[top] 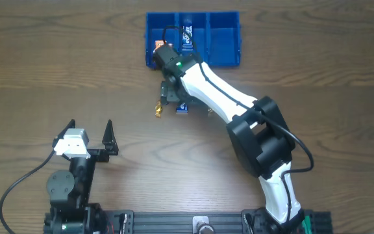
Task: Sort Candies Into Trays
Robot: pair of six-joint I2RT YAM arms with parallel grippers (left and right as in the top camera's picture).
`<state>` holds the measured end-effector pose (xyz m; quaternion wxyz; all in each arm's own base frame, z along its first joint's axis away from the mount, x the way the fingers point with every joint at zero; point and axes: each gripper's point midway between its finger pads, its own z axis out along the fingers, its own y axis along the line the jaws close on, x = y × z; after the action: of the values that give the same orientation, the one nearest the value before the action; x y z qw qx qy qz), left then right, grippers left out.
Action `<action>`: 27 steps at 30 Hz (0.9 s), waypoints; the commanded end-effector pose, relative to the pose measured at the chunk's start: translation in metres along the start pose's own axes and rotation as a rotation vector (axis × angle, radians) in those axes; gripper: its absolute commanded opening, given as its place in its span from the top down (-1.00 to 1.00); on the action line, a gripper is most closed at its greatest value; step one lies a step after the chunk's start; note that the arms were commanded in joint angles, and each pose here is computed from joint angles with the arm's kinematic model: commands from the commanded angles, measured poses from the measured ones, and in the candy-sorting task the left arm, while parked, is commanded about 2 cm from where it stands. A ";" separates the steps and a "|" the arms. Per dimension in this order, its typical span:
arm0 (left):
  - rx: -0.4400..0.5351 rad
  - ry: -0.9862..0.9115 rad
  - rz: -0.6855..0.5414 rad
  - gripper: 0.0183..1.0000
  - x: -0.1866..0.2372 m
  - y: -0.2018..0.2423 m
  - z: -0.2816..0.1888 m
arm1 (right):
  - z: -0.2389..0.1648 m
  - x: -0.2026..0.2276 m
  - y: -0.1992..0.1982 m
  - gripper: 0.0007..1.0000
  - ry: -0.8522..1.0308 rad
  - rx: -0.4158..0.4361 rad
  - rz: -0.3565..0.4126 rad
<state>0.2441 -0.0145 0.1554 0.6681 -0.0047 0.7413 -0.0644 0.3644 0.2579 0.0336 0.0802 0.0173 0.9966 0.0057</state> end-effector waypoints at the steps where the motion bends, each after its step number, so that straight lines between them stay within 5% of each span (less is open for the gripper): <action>1: 0.016 0.048 -0.003 -1.00 0.017 -0.001 0.001 | 0.019 0.006 -0.002 -1.00 0.034 0.025 0.013; 7: 0.016 0.049 -0.003 -1.00 0.017 -0.001 0.001 | 0.029 0.007 0.002 -0.88 0.036 0.023 -0.010; 13: 0.016 0.049 -0.003 -1.00 0.017 -0.001 0.001 | 0.029 0.006 0.008 0.08 0.022 0.012 -0.021; 19: 0.016 0.049 -0.003 -1.00 0.017 -0.001 0.001 | 0.029 0.006 0.008 0.68 0.023 0.012 -0.025; 25: 0.016 0.049 -0.003 -1.00 0.017 -0.001 0.001 | 0.010 -0.001 0.008 0.90 -0.012 -0.007 -0.048; 27: 0.016 0.049 -0.003 -1.00 0.017 -0.001 0.001 | -0.038 -0.029 0.001 0.91 -0.137 -0.007 -0.060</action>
<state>0.2441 -0.0144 0.1554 0.6681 -0.0048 0.7413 -0.0642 0.3624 0.2660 0.0103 0.0694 -0.0035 0.9976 0.0009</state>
